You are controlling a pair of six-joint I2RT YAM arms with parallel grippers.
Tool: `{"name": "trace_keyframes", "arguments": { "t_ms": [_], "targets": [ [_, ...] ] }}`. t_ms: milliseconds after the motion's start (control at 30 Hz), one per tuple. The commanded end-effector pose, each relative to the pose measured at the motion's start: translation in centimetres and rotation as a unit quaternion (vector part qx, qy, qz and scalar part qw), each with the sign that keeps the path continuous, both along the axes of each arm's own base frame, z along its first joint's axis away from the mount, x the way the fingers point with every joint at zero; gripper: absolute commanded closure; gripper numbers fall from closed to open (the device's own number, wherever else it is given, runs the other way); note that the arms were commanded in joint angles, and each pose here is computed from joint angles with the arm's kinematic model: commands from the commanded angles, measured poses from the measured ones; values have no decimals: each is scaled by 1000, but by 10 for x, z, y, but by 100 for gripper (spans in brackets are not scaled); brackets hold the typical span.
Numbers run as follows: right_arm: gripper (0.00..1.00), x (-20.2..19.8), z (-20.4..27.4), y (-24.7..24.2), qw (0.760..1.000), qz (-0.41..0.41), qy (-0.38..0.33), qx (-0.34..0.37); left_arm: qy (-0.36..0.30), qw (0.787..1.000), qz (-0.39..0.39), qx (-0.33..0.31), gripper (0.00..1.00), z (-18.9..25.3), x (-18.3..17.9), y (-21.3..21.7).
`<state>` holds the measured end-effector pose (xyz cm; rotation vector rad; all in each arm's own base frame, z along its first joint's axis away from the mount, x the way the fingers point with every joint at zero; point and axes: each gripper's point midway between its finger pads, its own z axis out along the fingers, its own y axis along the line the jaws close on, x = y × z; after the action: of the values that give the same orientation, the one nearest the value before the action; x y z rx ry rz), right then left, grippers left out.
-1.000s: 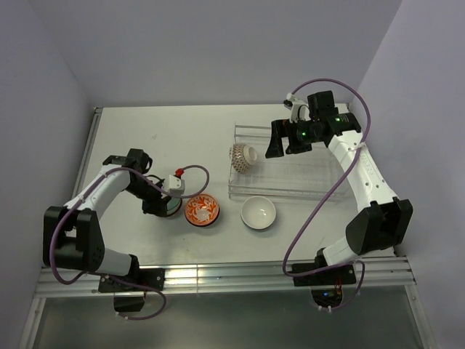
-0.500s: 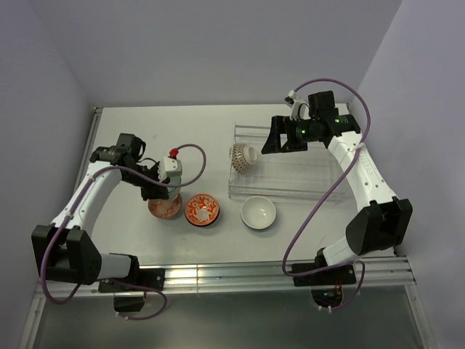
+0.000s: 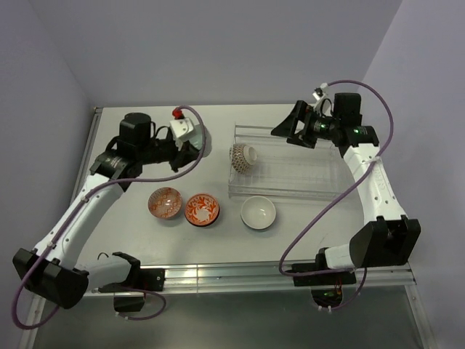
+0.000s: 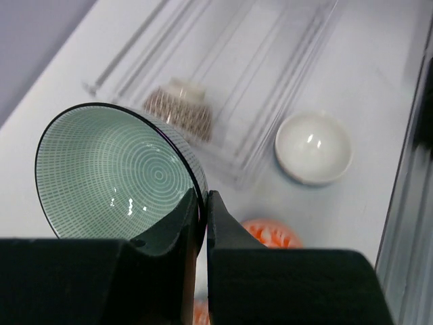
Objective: Load the bowls into the dish rack
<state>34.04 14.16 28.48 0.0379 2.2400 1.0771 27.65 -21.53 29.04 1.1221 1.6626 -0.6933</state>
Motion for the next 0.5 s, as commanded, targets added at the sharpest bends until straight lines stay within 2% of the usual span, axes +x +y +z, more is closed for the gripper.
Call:
{"name": "trace_keyframes", "arguments": {
  "t_ms": [0, 100, 133, 200, 233, 267, 333, 367, 467],
  "targets": [
    [0, -3, 37, -12, 997, -29, -32, 63, -75, 991, 19, -110, 100, 84, 22, -47],
    [0, -8, 39, -28, 995, -55, -39, 78, -80, 989, 7, -128, 100, 96, 32, -88],
    [0, -14, 44, -32, 993, -61, -53, 81, -67, 990, 3, -123, 100, 85, 36, -107],
    [0, -14, 41, -45, 991, -85, -62, 87, -81, 986, -7, -145, 100, 104, 39, -129],
    [0, -16, 41, -49, 990, -91, -69, 85, -61, 988, -17, -143, 100, 91, 41, -150],
    [0, -20, 43, -52, 989, -97, -78, 81, -71, 985, -24, -157, 100, 106, 42, -160],
    [0, -23, 37, -59, 989, -104, -76, 70, -51, 986, -40, -154, 100, 93, 43, -190],
    [0, -24, 36, -60, 989, -104, -76, 70, -57, 984, -47, -161, 100, 103, 41, -198],
    [0, -26, 34, -66, 988, -112, -72, 78, -47, 983, -69, -163, 100, 95, 37, -230]
  ]
}}
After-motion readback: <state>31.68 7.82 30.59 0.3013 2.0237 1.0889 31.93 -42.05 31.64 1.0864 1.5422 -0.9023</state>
